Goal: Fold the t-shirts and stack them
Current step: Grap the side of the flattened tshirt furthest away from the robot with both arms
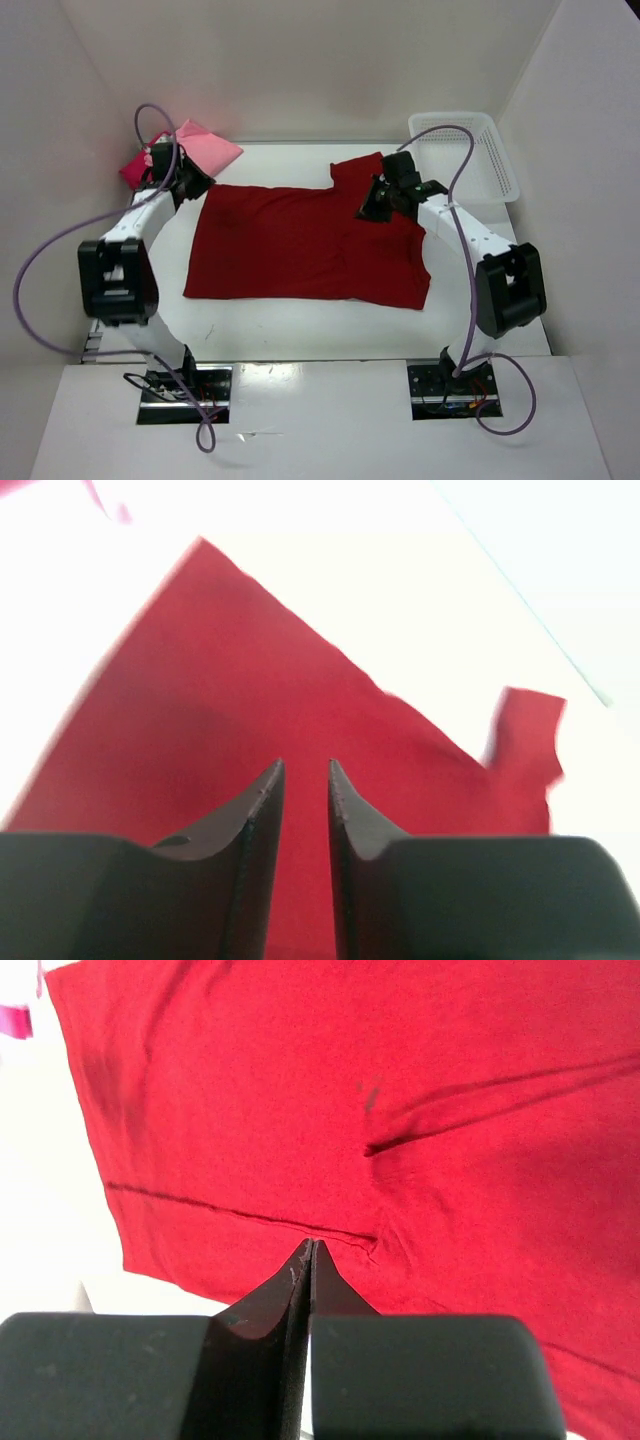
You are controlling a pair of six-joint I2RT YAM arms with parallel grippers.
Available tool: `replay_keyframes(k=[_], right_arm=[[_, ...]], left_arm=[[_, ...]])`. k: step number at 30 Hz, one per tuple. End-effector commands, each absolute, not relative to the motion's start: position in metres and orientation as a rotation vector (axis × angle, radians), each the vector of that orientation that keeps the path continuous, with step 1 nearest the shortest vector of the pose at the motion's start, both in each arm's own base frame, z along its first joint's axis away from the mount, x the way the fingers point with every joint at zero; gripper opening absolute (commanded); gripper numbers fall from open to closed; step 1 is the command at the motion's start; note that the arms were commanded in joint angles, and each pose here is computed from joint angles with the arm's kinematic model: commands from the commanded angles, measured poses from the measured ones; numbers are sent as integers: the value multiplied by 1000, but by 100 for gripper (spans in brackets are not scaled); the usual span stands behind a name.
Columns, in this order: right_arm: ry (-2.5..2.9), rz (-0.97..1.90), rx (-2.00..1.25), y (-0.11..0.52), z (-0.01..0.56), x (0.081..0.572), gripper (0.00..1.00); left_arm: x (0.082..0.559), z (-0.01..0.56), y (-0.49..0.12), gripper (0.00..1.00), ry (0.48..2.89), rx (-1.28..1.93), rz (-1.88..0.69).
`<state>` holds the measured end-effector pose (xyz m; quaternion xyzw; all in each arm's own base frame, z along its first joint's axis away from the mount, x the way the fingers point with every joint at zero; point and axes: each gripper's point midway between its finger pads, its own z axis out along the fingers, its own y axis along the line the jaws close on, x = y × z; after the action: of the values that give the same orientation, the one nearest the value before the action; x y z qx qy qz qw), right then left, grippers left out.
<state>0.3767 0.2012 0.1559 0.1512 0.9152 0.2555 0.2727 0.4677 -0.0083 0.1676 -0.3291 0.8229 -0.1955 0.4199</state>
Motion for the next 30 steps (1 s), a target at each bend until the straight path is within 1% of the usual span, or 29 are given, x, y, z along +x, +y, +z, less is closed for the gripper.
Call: replay_keyframes(k=[1, 2, 3, 4, 5, 6, 7, 8, 9, 10, 16, 18, 25, 26, 28, 30], right_arm=[[2433, 741, 255, 221, 167, 387, 2], [2433, 741, 254, 222, 164, 389, 5], [2445, 745, 240, 223, 161, 386, 5], [2435, 754, 226, 227, 159, 386, 6], [2437, 760, 210, 228, 160, 385, 8], [2451, 766, 208, 229, 152, 384, 8], [2462, 761, 211, 228, 148, 381, 8], [2466, 775, 205, 230, 145, 382, 9], [2475, 767, 196, 229, 141, 380, 9], [2477, 778, 192, 231, 142, 379, 10], [2468, 790, 172, 233, 141, 382, 11], [2460, 793, 170, 235, 143, 386, 11], [2437, 813, 159, 242, 152, 399, 12], [2446, 809, 161, 242, 148, 400, 15], [2416, 821, 153, 246, 160, 409, 16], [2393, 807, 158, 247, 168, 420, 19]], left_arm=[[512, 134, 22, 32, 2089, -795, -283], [530, 148, 26, 36, 2069, -775, -268], [538, 144, 31, 38, 2082, -754, -233], [546, 125, 32, 42, 2115, -747, -218], [551, 120, 30, 46, 2130, -731, -199], [563, 129, 34, 49, 2106, -705, -180], [564, 109, 36, 53, 2153, -709, -150], [569, 105, 37, 54, 2167, -697, -140], [571, 88, 40, 54, 2204, -684, -110], [578, 93, 42, 55, 2197, -677, -95], [585, 63, 44, 55, 2257, -631, -30], [585, 55, 44, 53, 2276, -624, -21], [588, 41, 42, 53, 2296, -625, 4], [587, 35, 41, 53, 2310, -613, -1], [588, 35, 36, 50, 2313, -602, -5], [588, 35, 30, 44, 2316, -591, -9]])
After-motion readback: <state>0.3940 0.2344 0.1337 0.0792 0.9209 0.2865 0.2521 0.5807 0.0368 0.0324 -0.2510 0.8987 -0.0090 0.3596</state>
